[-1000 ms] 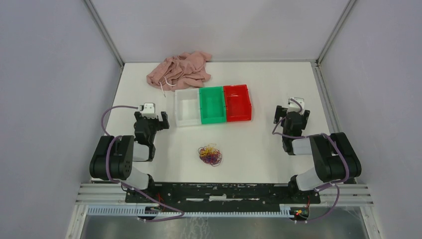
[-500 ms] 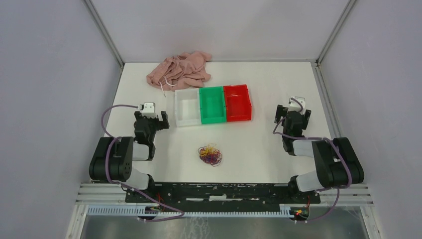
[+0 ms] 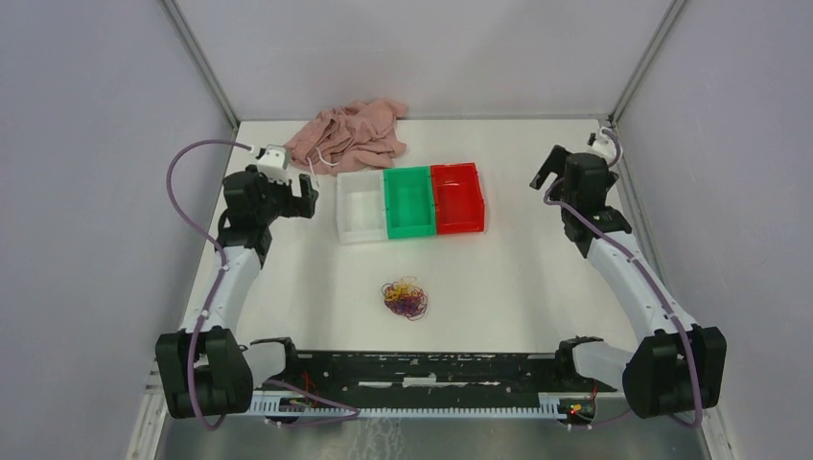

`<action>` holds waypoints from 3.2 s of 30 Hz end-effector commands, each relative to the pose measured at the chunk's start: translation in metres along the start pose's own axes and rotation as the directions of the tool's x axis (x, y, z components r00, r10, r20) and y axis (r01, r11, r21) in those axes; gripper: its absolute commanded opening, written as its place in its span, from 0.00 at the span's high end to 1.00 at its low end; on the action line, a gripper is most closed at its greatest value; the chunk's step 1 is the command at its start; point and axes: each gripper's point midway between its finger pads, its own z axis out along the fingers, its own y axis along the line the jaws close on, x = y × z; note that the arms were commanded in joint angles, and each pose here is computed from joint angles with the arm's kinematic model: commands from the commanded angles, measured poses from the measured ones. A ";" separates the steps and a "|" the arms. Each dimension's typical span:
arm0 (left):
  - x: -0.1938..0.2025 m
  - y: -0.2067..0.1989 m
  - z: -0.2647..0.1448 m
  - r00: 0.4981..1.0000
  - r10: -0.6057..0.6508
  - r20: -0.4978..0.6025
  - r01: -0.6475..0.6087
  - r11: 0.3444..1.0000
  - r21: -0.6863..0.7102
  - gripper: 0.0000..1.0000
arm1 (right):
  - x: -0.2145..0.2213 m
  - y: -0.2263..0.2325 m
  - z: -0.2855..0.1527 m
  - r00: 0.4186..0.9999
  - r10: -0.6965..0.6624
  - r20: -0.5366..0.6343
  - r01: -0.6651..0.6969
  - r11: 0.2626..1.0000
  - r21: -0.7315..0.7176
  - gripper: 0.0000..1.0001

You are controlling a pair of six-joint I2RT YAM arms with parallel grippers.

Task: Untangle the cables
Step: Untie the cable.

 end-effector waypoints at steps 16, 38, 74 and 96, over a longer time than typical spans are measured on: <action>0.029 -0.072 -0.073 0.948 0.152 -0.280 -0.019 0.903 0.428 0.01 | 0.173 0.188 -0.210 0.732 -0.436 -0.523 -0.121 0.672 -0.730 0.30; 0.035 -0.082 -0.093 0.942 0.207 -0.263 -0.056 0.873 0.484 0.01 | 0.263 0.235 -0.199 0.609 -0.490 -0.624 -0.162 0.693 -0.703 0.54; 0.023 -0.092 -0.102 0.955 0.210 -0.210 -0.072 0.851 0.520 0.01 | 0.269 0.225 -0.185 0.629 -0.472 -0.618 -0.107 0.734 -0.670 0.46; 0.014 -0.094 -0.109 0.961 0.217 -0.171 -0.101 0.851 0.516 0.01 | 0.221 0.270 -0.213 0.666 -0.483 -0.568 -0.205 0.615 -0.762 1.00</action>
